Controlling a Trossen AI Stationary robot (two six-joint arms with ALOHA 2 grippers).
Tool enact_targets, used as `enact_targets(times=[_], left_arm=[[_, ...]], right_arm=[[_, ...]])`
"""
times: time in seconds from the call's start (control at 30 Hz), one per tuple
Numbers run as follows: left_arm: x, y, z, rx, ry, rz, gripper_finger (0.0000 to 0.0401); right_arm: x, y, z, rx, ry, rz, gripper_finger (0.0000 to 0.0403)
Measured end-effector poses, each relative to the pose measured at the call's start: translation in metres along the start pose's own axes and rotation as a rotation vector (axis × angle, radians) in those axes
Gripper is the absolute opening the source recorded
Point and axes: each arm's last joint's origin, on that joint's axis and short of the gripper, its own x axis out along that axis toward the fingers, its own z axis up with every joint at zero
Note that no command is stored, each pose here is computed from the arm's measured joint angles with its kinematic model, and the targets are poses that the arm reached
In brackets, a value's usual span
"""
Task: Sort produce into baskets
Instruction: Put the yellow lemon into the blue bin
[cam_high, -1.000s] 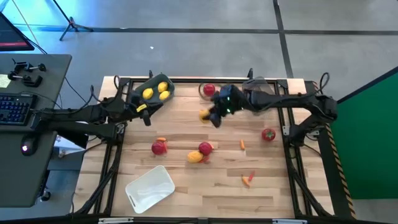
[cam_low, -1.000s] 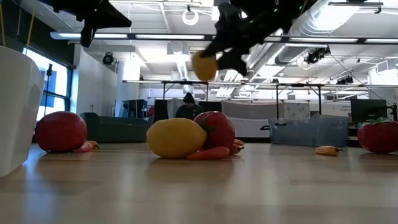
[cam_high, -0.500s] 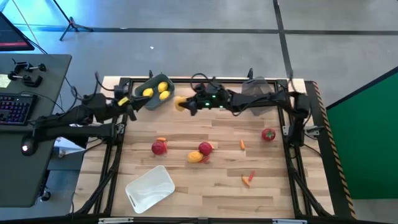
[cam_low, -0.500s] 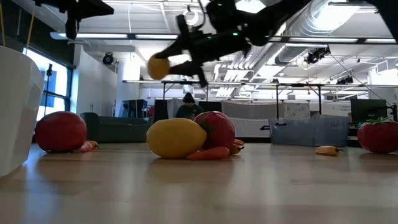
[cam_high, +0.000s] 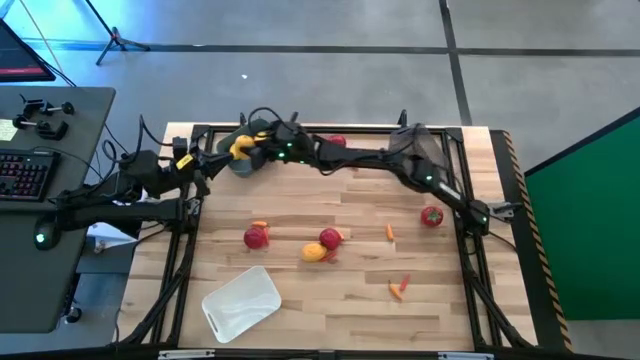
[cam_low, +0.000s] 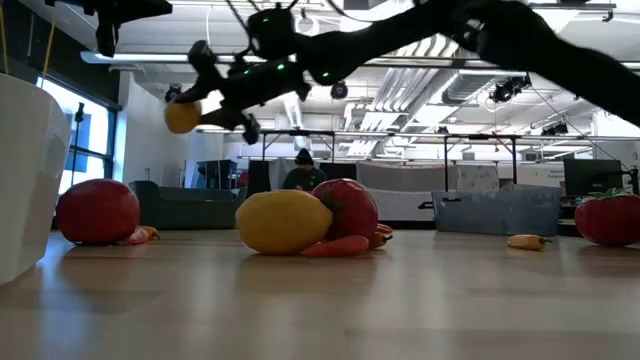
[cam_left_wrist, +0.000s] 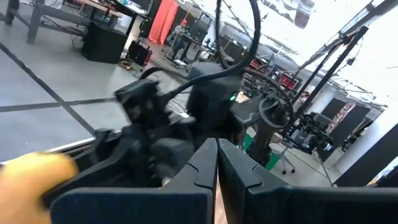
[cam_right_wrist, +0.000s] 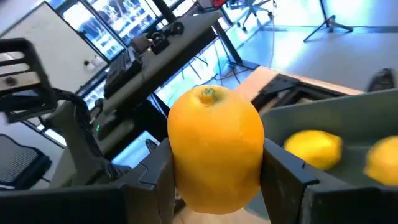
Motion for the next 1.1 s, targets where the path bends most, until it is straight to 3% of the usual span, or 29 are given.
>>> enact_targets(times=[0.17, 0.3, 0.6, 0.93, 1.1], left_arm=[[0.000, 0.000, 0.000, -0.001, 0.002, -0.004, 0.0000], [0.000, 0.000, 0.000, 0.000, 0.003, -0.005, 0.0000], [0.000, 0.000, -0.001, 0.002, 0.010, -0.001, 0.0000], [0.000, 0.001, -0.003, 0.008, 0.033, 0.011, 0.0000], [0.000, 0.001, -0.003, 0.008, 0.033, 0.011, 0.0000]], right_arm=[[0.019, -0.009, -0.012, 0.047, -0.048, 0.022, 0.0159], [0.021, -0.028, -0.030, 0.156, -0.020, -0.056, 0.0159], [0.026, -0.039, -0.046, 0.163, -0.027, -0.113, 0.0159], [0.027, -0.042, -0.046, 0.161, -0.067, -0.162, 0.0159], [0.031, -0.049, -0.056, 0.208, -0.063, -0.181, 0.0175]])
